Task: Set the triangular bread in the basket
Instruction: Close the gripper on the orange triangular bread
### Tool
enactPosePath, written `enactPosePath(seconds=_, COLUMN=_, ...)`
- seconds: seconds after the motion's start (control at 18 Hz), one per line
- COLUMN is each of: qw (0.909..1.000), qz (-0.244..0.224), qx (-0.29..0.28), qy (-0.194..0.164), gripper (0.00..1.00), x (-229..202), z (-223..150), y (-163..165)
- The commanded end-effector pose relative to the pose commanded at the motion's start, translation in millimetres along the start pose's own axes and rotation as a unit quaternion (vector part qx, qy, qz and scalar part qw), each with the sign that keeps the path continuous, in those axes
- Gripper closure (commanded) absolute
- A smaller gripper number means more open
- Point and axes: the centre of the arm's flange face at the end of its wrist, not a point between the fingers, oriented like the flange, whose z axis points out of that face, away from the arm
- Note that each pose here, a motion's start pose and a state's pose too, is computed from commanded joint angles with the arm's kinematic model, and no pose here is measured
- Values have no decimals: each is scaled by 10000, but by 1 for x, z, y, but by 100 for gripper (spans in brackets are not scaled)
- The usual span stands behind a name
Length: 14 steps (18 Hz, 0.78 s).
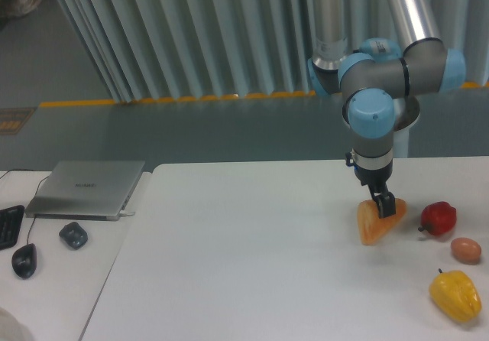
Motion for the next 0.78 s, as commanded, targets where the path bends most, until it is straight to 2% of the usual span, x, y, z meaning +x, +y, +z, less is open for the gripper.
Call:
enactPosePath(seconds=0.39, qw=9999, qz=-135, qx=-36, qy=71, gripper=4, x=-9, z=13, y=2)
enactPosePath(seconds=0.5, qw=9997, qz=-124, qx=-215, qy=68, gripper=4, x=-8, z=15, y=6)
enactPosePath(seconds=0.61, qw=9994, qz=-75, qx=-325, qy=58, gripper=11, x=-8, z=16, y=7)
enactPosePath(seconds=0.72, qw=9992, qz=-65, qx=-375, qy=69, gripper=29, x=-7, z=17, y=8)
enactPosePath(seconds=0.78, qw=9991, qz=-79, qx=-409, qy=76, gripper=35, x=-6, z=18, y=8)
